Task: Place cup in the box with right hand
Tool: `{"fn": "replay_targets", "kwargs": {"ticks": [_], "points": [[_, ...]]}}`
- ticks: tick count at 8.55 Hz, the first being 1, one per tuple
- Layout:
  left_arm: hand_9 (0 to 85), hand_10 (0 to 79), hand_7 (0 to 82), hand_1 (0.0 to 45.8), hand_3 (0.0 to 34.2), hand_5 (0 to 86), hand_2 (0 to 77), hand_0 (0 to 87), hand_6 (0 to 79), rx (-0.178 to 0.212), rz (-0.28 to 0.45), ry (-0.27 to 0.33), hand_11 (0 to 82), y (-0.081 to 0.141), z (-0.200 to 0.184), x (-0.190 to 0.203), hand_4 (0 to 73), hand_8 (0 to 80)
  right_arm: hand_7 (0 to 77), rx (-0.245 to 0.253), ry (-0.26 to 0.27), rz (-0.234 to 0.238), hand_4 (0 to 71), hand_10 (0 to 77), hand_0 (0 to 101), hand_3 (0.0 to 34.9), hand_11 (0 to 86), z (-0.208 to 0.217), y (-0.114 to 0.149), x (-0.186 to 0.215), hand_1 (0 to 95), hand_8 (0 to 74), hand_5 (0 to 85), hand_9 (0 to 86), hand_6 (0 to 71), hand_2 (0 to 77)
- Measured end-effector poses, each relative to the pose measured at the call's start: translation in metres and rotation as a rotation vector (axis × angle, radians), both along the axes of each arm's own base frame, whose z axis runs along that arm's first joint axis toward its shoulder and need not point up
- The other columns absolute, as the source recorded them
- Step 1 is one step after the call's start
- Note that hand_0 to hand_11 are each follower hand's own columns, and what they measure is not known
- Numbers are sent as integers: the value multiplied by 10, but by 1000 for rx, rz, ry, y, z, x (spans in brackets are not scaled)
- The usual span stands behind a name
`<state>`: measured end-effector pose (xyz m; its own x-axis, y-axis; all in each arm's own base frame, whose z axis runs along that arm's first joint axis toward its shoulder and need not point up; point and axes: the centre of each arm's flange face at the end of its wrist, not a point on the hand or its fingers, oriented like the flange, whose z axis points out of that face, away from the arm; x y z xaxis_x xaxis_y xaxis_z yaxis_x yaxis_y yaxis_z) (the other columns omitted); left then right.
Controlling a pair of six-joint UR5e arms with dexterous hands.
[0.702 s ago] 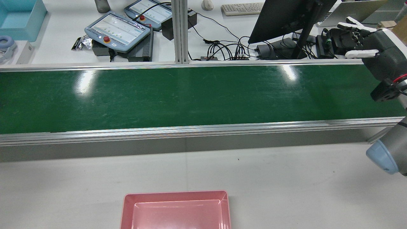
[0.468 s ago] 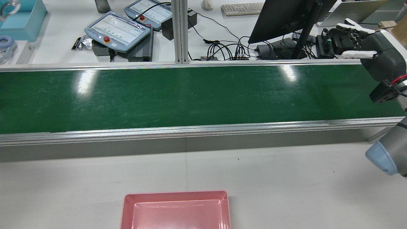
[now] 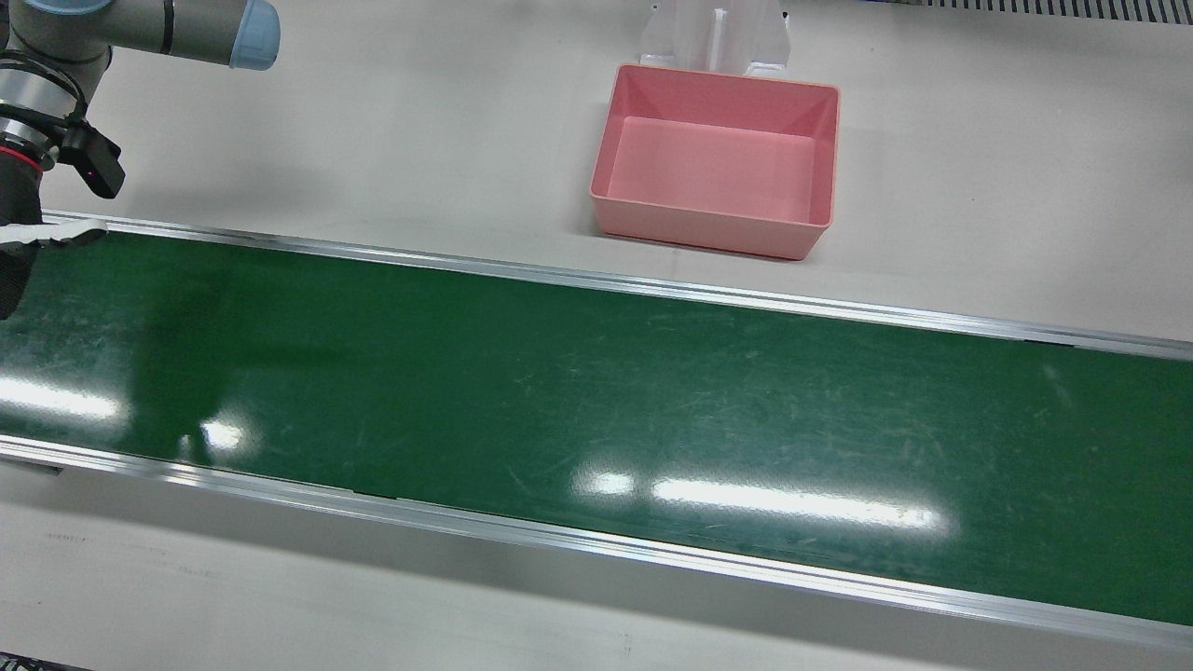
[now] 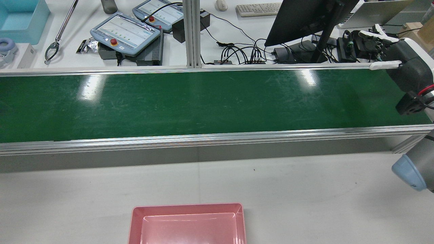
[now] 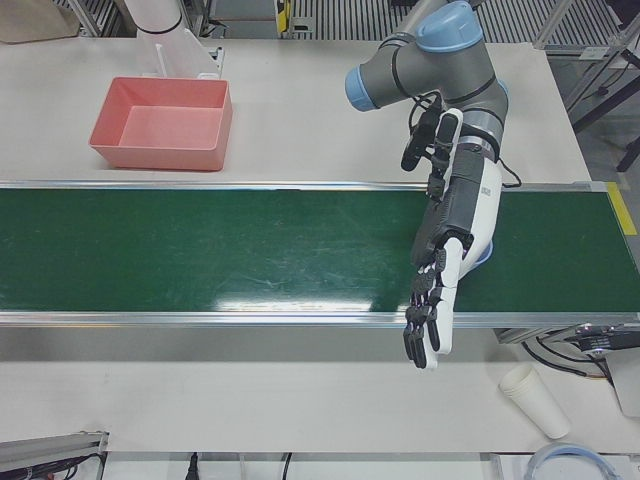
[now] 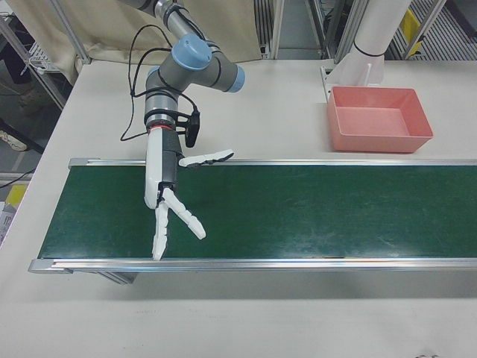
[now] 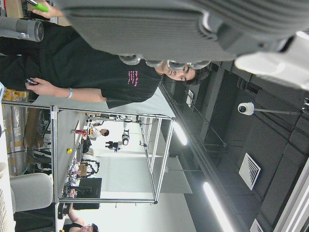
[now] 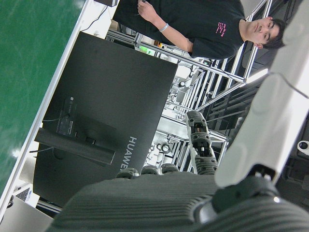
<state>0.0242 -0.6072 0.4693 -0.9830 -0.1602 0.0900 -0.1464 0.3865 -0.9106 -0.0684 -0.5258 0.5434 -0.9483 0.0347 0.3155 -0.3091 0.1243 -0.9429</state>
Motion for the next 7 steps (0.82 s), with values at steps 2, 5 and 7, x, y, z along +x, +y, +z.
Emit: {"fn": "replay_targets", "kwargs": {"ticks": [2,5,7], "points": [[0,0,0,5,0,0,0,0,0,0,0,0,0,0,0,0,11,0,16,-11,16,1,65,0,497,0,11,6,4,2,65,5,33,11,5,11],[0,0,0,5,0,5,0,0,0,-1,0,-1,0,0,1,0,11,0,16,-17,20,6,49,5,468,0,11,10,6,4,33,5,33,5,5,11],[0,0,0,5,0,0,0,0,0,-2,-1,-1,0,0,1,0,11,0,16,-21,22,17,60,0,469,0,11,22,13,10,38,5,22,5,5,11]]}}
